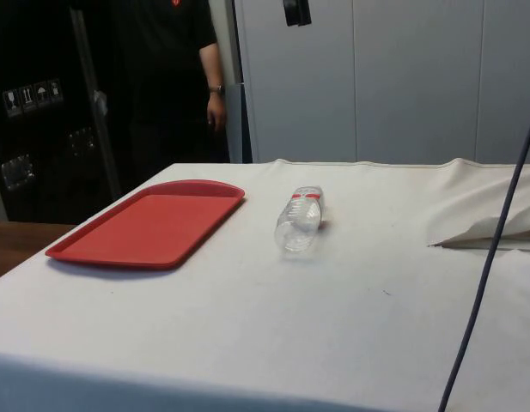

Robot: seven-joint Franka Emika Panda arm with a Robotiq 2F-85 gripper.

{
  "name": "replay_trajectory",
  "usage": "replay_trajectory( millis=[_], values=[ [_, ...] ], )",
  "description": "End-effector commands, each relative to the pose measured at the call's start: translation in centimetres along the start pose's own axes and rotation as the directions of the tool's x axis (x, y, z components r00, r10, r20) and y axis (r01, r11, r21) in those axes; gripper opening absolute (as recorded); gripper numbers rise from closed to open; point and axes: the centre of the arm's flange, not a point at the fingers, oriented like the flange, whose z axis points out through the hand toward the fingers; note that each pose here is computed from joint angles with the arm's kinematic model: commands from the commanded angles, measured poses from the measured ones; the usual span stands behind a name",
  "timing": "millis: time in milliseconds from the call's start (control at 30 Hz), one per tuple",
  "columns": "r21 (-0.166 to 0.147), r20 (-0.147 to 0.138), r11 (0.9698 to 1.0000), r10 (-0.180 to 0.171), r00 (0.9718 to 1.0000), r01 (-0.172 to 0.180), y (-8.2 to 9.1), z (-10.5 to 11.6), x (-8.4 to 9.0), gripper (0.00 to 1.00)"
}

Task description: Place the bottle upright on the tray.

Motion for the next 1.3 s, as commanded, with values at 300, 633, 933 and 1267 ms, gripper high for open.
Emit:
replay_trajectory(
  millis=[300, 633, 933, 1267],
  values=[
    [-0.006, 0.003, 0.9974, 0.072, 0.9974, -0.072, 0.2, 0.9, 0.2, 1.0],
    [-0.01, 0.015, 0.9919, 0.127, 0.9918, -0.127, 0.8, 1.4, 0.4, 1.0],
    [-0.001, 0.019, 0.9872, 0.16, 0.987, -0.16, 2.6, 2.0, 0.8, 1.0],
    [-0.004, 0.014, 0.9783, 0.207, 0.9782, -0.207, 3.5, 3.0, 1.1, 1.0]
  ],
)
